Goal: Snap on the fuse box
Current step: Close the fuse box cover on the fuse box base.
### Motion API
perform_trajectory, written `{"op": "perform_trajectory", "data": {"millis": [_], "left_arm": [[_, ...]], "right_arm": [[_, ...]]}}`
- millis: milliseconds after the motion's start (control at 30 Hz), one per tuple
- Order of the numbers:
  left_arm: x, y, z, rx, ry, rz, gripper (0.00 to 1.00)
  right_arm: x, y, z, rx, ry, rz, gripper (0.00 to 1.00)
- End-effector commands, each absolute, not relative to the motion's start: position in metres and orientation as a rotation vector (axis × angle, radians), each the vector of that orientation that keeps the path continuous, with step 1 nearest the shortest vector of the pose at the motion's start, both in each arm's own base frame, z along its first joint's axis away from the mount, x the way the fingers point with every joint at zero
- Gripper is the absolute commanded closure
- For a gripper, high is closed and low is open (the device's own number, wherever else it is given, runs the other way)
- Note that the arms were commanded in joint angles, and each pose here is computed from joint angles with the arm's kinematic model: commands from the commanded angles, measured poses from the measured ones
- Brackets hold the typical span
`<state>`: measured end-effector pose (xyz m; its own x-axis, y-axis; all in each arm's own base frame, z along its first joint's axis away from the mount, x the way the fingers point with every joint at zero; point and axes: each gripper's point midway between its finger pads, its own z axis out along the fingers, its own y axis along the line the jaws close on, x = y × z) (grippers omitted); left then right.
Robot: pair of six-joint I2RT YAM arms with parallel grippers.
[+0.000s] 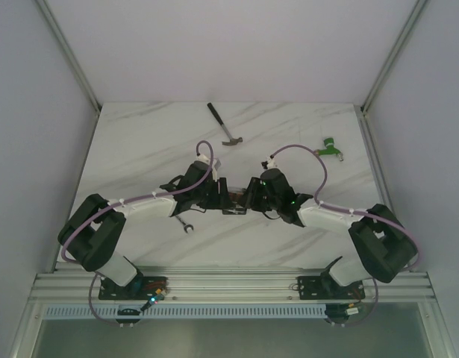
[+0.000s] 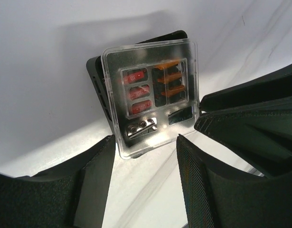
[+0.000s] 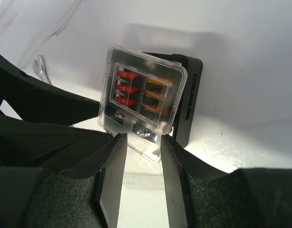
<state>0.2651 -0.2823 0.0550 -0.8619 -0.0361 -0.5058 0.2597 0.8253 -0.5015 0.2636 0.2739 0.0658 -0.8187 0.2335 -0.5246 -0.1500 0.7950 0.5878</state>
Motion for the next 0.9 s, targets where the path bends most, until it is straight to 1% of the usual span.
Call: {"op": "perform_trajectory", "data": {"millis": [0, 233, 467, 567, 867], "left_arm": [[0.264, -0.281, 0.048, 0.169, 2.507, -0.782, 0.37], [0.264, -0.281, 0.047, 0.169, 2.508, -0.78, 0.37], [0.264, -0.283, 0.049, 0.174, 2.508, -0.794, 0.38], [0.263, -0.284, 0.052, 0.177, 2.501, -0.802, 0.39], [0.264, -0.286, 0.06, 0.18, 2.479, -0.817, 0.39]], "right_arm": [[0.261, 0.27, 0.071, 0.062, 2.385, 0.801, 0.58], [0.261, 0.268, 0.067, 0.064, 2.397, 0.771, 0.58], [0.263, 0.281, 0.06, 0.037, 2.41, 0.807, 0.6], [0.261, 0.287, 0.067, 0.016, 2.397, 0.843, 0.61], [0.27, 0.304, 0.111, -0.037, 2.267, 0.959, 0.65]]}}
